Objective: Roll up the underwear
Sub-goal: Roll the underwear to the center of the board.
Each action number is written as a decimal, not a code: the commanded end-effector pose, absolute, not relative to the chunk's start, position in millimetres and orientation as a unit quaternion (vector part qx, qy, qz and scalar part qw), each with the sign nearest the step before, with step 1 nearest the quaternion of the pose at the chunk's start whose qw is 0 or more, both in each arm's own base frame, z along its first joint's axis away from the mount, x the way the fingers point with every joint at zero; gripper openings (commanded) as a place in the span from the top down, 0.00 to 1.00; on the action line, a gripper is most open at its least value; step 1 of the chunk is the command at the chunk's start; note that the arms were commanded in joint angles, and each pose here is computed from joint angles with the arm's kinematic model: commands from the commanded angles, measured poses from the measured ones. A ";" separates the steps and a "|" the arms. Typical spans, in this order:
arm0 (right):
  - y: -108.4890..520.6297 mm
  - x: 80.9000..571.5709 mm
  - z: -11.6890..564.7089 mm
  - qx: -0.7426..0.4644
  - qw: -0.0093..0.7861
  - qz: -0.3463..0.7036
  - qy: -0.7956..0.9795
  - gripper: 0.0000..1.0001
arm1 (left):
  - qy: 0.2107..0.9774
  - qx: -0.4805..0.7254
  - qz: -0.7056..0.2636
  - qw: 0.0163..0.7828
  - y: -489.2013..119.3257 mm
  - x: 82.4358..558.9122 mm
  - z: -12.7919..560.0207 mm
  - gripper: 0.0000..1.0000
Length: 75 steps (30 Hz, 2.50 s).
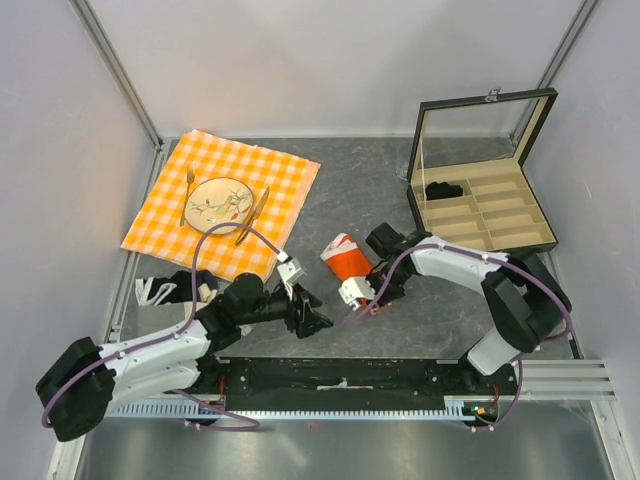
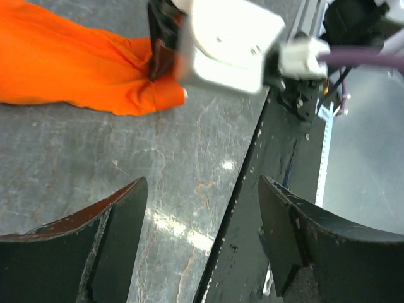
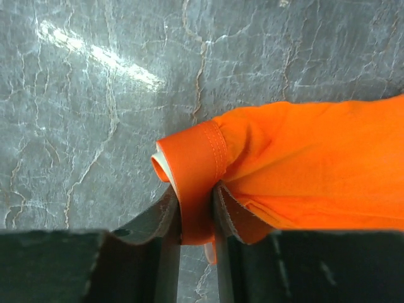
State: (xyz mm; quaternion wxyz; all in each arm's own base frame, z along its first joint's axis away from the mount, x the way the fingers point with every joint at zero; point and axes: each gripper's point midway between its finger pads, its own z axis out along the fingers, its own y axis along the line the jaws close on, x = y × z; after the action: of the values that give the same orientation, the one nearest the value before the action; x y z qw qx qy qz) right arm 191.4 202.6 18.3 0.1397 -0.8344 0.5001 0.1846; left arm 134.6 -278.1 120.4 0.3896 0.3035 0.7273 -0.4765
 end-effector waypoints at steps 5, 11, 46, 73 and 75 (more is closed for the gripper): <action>198.7 145.7 17.8 -0.737 -0.007 0.342 0.583 0.78 | 0.641 0.391 -0.453 0.481 -280.5 112.7 121.3 0.23; 212.2 141.8 26.6 -0.655 -0.092 0.415 0.625 0.78 | 0.624 0.436 -0.429 0.487 -289.7 99.2 113.5 0.23; 217.3 154.6 -0.5 -0.607 -0.124 0.411 0.669 0.71 | 0.676 0.523 -0.258 0.450 -391.8 144.6 46.5 0.42; 187.0 266.1 124.4 -0.646 0.230 0.285 0.670 0.43 | 0.774 0.347 -0.441 0.293 -350.8 132.7 24.4 0.98; 186.8 274.1 148.4 -0.659 0.296 0.243 0.647 0.31 | 0.775 0.321 -0.465 0.284 -350.5 134.5 28.2 0.98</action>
State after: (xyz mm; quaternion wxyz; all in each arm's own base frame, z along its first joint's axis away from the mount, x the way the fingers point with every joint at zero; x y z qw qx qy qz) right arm 246.9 179.6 99.4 0.1542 -0.6200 0.6976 0.3244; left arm 145.0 -354.6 28.8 0.3386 0.3769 0.7615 -0.4042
